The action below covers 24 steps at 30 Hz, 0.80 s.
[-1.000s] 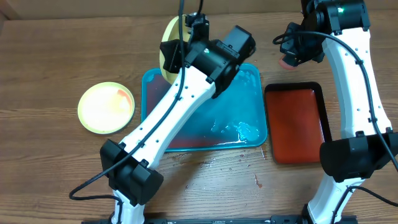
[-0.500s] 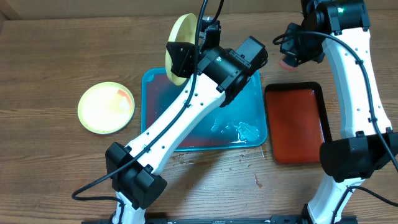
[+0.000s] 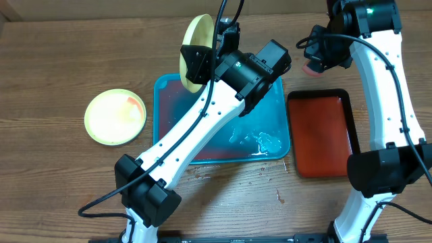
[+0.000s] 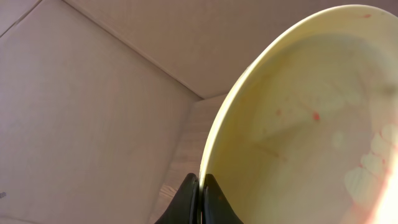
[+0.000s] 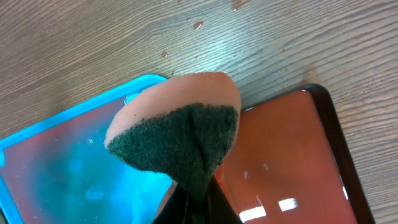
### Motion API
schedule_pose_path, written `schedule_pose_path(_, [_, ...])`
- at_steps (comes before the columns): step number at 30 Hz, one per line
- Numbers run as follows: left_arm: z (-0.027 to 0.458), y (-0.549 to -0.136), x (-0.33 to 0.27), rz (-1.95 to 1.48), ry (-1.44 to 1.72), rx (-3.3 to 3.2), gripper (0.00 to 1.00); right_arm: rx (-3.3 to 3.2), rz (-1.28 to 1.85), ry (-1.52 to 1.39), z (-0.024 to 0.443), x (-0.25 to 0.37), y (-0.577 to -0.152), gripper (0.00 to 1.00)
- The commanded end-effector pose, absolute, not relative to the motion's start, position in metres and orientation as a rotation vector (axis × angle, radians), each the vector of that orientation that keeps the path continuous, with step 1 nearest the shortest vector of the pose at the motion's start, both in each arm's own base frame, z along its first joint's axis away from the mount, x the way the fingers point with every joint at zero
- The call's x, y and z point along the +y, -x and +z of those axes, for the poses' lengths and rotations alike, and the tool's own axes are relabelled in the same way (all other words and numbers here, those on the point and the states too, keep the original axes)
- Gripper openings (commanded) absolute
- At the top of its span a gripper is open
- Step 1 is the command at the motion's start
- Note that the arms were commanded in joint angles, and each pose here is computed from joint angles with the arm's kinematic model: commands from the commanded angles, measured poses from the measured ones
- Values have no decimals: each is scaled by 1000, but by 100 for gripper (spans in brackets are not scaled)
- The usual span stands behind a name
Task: Clean dirty plates on tray and stack at the side
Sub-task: 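Carry yellow plate left and lower it onto the plate stack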
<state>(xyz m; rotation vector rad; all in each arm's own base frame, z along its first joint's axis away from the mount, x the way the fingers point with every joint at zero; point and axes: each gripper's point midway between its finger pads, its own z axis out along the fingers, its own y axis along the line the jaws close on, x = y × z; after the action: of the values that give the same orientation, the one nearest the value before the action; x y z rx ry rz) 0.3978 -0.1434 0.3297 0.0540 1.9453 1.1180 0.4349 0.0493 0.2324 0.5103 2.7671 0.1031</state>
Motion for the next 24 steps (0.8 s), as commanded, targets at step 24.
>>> schedule_pose_path(24, [218,-411,-108,239,55,2782,4,2766,98,-483,235,48,-435,4])
